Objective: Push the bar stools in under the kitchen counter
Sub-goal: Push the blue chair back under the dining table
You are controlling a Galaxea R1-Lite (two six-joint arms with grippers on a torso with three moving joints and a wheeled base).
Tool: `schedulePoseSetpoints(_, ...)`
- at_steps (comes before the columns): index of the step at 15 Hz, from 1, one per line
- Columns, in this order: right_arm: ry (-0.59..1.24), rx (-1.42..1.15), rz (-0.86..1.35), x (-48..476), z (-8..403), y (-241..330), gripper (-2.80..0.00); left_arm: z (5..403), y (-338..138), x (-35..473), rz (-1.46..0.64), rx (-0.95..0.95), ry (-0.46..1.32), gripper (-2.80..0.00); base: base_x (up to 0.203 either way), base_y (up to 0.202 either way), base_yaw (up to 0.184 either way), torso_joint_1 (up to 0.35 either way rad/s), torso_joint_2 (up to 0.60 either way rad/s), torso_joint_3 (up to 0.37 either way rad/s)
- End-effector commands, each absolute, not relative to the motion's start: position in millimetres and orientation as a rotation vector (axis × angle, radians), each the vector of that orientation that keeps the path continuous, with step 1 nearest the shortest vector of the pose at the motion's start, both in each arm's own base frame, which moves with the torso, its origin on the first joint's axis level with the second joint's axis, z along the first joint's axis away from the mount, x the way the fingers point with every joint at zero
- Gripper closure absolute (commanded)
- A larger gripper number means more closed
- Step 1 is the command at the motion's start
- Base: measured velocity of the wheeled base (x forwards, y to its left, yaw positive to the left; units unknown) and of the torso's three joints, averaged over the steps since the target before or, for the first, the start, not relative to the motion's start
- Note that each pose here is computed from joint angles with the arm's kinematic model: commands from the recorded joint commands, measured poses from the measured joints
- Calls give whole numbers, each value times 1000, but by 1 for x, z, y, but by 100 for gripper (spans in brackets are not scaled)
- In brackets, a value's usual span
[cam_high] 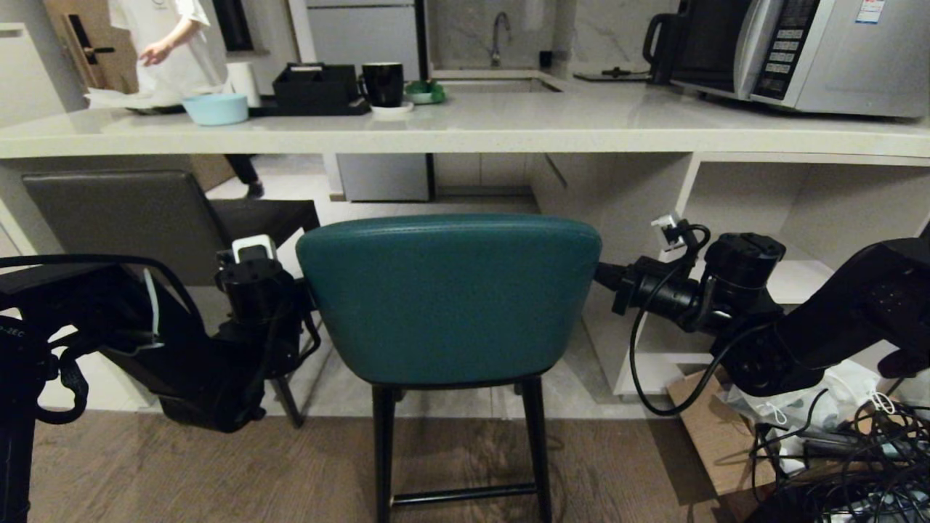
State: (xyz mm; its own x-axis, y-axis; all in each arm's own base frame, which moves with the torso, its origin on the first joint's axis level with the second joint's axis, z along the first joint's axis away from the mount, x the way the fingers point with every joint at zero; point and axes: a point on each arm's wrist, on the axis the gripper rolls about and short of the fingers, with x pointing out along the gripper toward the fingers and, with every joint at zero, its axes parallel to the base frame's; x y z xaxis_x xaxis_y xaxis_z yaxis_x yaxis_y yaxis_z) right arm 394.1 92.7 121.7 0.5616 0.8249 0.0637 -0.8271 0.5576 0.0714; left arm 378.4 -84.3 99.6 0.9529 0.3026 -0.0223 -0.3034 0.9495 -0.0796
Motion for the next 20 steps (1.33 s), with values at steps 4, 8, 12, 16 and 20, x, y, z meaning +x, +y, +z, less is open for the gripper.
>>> schedulePoseSetpoints(4, -10, 100, 992, 382, 123, 97, 0, 94, -92, 391, 290, -85, 2, 0, 0, 0, 0, 0, 0, 0)
schedulePoseSetpoints(8, -4, 102, 995, 379, 123, 98, 0, 100, -95, 403, 289, -77, -4, 0, 0, 0, 0, 0, 0, 0)
schedulePoseSetpoints(12, -11, 103, 965, 378, 126, 96, 0, 96, -88, 398, 305, -77, 10, 0, 0, 0, 0, 0, 0, 0)
schedulePoseSetpoints(16, 4, 148, 591, 380, 127, 88, 0, 95, -54, 380, 337, -91, -15, 0, 0, 0, 0, 0, 0, 0)
schedulePoseSetpoints(20, 48, 177, 348, 353, 126, 78, 0, 95, -50, 345, 274, -104, -12, 0, 0, 0, 0, 0, 0, 0)
